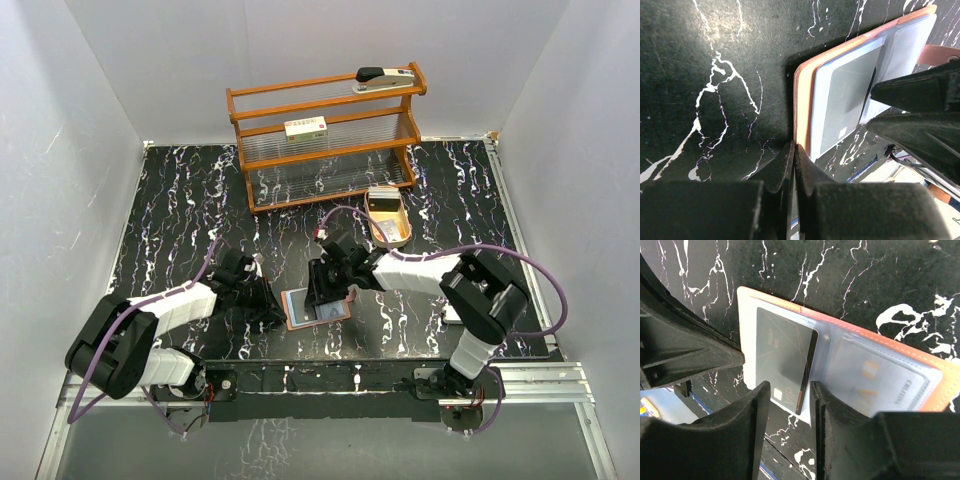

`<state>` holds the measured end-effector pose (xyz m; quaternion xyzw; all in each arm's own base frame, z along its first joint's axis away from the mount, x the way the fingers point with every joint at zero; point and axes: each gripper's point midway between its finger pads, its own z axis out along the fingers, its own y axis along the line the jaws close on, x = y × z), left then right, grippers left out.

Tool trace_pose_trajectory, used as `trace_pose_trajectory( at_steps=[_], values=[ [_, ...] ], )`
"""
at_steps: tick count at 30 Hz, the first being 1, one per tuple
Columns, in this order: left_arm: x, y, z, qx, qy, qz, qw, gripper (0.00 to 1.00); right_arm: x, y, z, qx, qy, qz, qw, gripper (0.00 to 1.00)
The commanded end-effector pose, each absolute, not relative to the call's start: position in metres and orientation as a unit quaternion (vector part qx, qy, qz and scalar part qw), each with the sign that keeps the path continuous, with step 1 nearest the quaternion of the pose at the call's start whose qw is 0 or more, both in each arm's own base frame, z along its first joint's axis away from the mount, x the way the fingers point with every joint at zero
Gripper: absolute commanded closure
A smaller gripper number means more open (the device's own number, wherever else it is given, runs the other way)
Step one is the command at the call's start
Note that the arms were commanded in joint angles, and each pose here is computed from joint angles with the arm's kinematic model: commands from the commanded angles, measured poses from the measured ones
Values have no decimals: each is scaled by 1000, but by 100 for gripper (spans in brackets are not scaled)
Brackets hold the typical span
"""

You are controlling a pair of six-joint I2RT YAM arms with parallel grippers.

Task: Put the credit cards into the card holder
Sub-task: Insert the credit card into the card holder, then pick up the credit card from the storage box.

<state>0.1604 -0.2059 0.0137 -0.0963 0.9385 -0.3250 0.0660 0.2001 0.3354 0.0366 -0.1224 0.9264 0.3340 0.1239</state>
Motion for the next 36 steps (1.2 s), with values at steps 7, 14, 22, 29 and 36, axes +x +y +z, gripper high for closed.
trace_pose_trajectory(
  at_steps=[7, 14, 22, 29, 36],
  values=[
    [161, -196, 17, -85, 951, -289, 72, 100, 257, 317, 107, -147, 912, 279, 261, 59],
    [169, -189, 23, -75, 957, -265, 92, 100, 340, 285, 155, -149, 870, 247, 401, 62],
    [180, -186, 34, -67, 958, -250, 119, 100, 421, 230, 180, -168, 857, 172, 455, 62],
    [187, -186, 44, -55, 959, -246, 129, 99, 436, 204, 168, -191, 883, 109, 414, 60],
    [194, -193, 77, -18, 948, -272, 161, 61, 482, 153, 173, -192, 875, 66, 439, 57]
  ],
)
